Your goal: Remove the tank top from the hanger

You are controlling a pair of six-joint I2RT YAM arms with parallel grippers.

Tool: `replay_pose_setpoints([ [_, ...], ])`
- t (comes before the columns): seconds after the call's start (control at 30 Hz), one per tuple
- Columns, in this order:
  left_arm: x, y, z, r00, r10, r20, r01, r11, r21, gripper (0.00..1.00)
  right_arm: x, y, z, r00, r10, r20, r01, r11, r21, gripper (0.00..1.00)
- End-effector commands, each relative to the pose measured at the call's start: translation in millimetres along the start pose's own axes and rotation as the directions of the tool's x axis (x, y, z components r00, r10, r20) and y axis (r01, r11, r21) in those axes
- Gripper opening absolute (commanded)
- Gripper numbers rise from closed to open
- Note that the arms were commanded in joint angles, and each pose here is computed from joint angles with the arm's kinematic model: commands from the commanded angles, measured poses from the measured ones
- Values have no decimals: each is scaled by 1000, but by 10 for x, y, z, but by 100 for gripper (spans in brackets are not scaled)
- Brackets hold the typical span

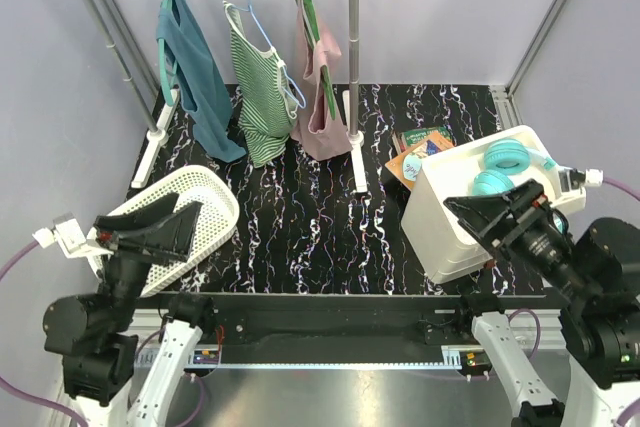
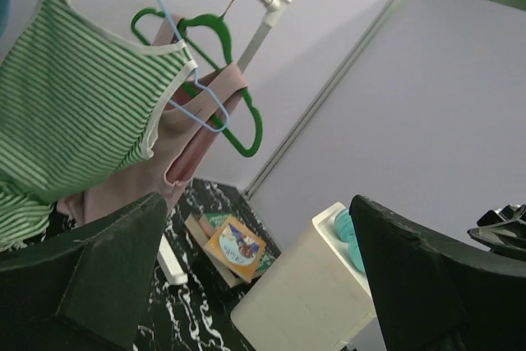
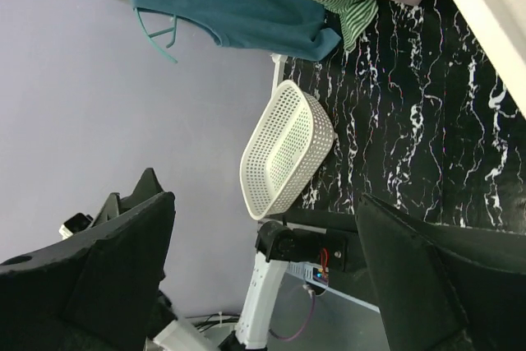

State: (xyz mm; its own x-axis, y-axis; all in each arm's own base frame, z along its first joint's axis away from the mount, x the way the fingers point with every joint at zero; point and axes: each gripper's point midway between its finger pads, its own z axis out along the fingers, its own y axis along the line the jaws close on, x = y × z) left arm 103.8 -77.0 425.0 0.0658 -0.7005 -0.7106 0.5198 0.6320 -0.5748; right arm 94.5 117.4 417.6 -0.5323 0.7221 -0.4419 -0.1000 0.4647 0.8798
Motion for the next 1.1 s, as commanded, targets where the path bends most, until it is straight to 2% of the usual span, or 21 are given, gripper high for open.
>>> replay_pose_setpoints([
  [0.0, 129, 222, 152, 988, -78, -130, 53, 981, -187, 99, -249, 397, 84, 983, -172, 59, 179, 975, -132, 100],
  [0.07, 209, 236, 199, 968, -171, -185, 122, 960, -251, 99, -253, 566, 202, 967, -253, 39, 255, 935, -247, 100],
  [0.1, 341, 282, 127, 951, -150, -271, 73, 958, -276, 99, -337, 729, 231, 956, -282, 80, 293, 905, -308, 100],
  [0.13, 289, 189, 135, 950, -103, -296, 32, 972, -234, 99, -388, 747, 299, 956, -281, 83, 292, 905, -310, 100],
  [0.23, 384, 232, 217, 932, -100, -349, 16, 971, -237, 99, -531, 741, 649, 952, -305, 15, 296, 909, -294, 100],
  [0.33, 430, 240, 302, 918, -90, -386, 1, 974, -225, 99, -729, 663, 981, 947, -322, -13, 310, 922, -232, 100],
  [0.47, 451, 248, 450, 906, -95, -412, 1, 975, -223, 99, -884, 555, 1480, 948, -299, -113, 280, 947, -156, 100],
  [0.53, 465, 222, 577, 892, -74, -446, -16, 981, -194, 99, -928, 554, 1664, 940, -328, -98, 318, 942, -103, 100],
  [0.57, 485, 161, 602, 879, -66, -473, -13, 987, -162, 99, -851, 631, 1831, 919, -378, -110, 368, 925, -98, 100],
  [0.7, 427, 30, 791, 854, 20, -520, -62, 996, -64, 99, -743, 698, 2240, 889, -438, -136, 436, 899, -48, 100],
  [0.9, 486, 33, 846, 832, 40, -553, -71, 997, -34, 99, -623, 712, 2843, 795, -597, -110, 603, 797, 38, 100],
  [0.93, 498, 35, 833, 831, 40, -556, -69, 997, -32, 99, -620, 704, 2915, 775, -623, -102, 630, 774, 58, 97],
  [1.03, 534, 102, 787, 834, 20, -551, -67, 996, -65, 99, -607, 812, 3161, 730, -681, -64, 684, 726, 77, 77],
  [1.07, 556, 116, 759, 834, 11, -552, -61, 996, -72, 99, -561, 717, 3334, 718, -691, -82, 696, 711, 104, 74],
])
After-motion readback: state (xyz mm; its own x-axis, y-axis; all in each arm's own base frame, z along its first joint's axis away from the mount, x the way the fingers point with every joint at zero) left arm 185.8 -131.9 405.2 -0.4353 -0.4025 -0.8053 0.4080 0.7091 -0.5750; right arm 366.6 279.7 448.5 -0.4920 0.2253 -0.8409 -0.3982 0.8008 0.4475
